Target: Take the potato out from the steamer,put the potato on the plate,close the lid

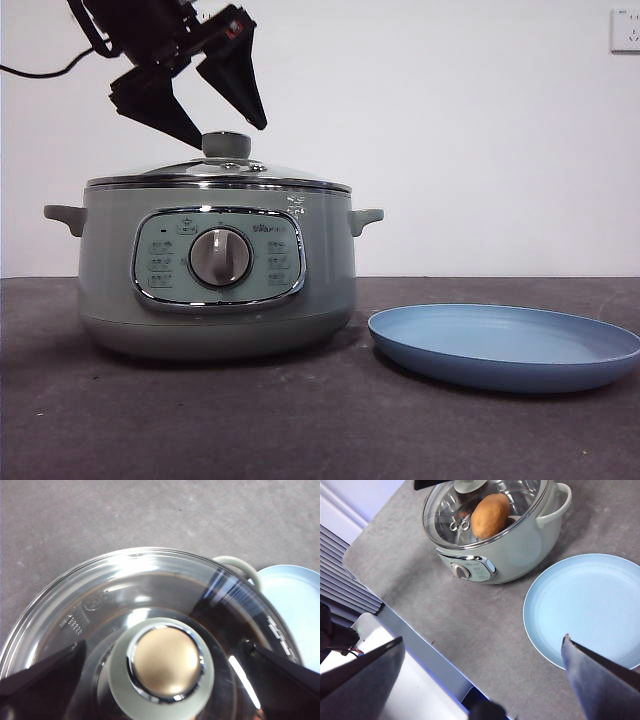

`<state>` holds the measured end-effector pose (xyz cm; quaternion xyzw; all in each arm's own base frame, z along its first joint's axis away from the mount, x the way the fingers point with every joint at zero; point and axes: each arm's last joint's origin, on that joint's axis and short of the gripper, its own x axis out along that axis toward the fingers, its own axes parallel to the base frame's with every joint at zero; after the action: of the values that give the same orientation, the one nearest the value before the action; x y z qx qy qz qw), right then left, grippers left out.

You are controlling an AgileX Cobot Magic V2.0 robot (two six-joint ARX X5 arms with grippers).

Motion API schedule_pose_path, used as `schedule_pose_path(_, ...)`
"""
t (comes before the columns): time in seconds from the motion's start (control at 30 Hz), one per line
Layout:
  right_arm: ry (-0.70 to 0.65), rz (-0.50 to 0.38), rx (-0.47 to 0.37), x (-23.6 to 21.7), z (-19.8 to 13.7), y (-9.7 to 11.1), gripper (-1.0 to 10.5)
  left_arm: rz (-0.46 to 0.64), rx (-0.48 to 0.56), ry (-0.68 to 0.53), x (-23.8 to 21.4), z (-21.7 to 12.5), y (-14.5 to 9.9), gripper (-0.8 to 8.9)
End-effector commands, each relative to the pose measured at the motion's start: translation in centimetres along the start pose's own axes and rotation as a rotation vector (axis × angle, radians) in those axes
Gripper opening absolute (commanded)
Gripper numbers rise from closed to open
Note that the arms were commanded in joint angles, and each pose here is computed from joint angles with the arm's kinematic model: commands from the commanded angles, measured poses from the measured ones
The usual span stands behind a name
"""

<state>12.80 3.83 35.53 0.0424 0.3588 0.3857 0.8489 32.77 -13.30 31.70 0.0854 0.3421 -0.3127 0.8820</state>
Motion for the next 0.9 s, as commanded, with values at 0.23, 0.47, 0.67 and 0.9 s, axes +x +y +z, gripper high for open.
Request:
schedule_pose_path(0.23, -0.008, -0.004, -0.001, 0.00, 0.14, -0.01, 6.6, -0.010, 0.022, 0.021, 0.39, -0.15, -0.54, 6.25)
schedule_pose_path(0.47, -0.008, -0.003, 0.007, 0.00, 0.13, 0.00, 6.6, -0.023, 0.042, 0.041, 0.45, -0.32, -0.80, 6.12)
schedule_pose_path(0.67, -0.008, -0.003, 0.018, 0.00, 0.13, 0.00, 6.6, -0.028, 0.035, 0.069, 0.54, -0.61, -0.81, 3.97)
schedule_pose_path(0.9, -0.008, -0.003, 0.025, -0.01, 0.12, 0.01, 6.6, -0.020, 0.037, 0.060, 0.62, -0.52, -0.76, 1.49)
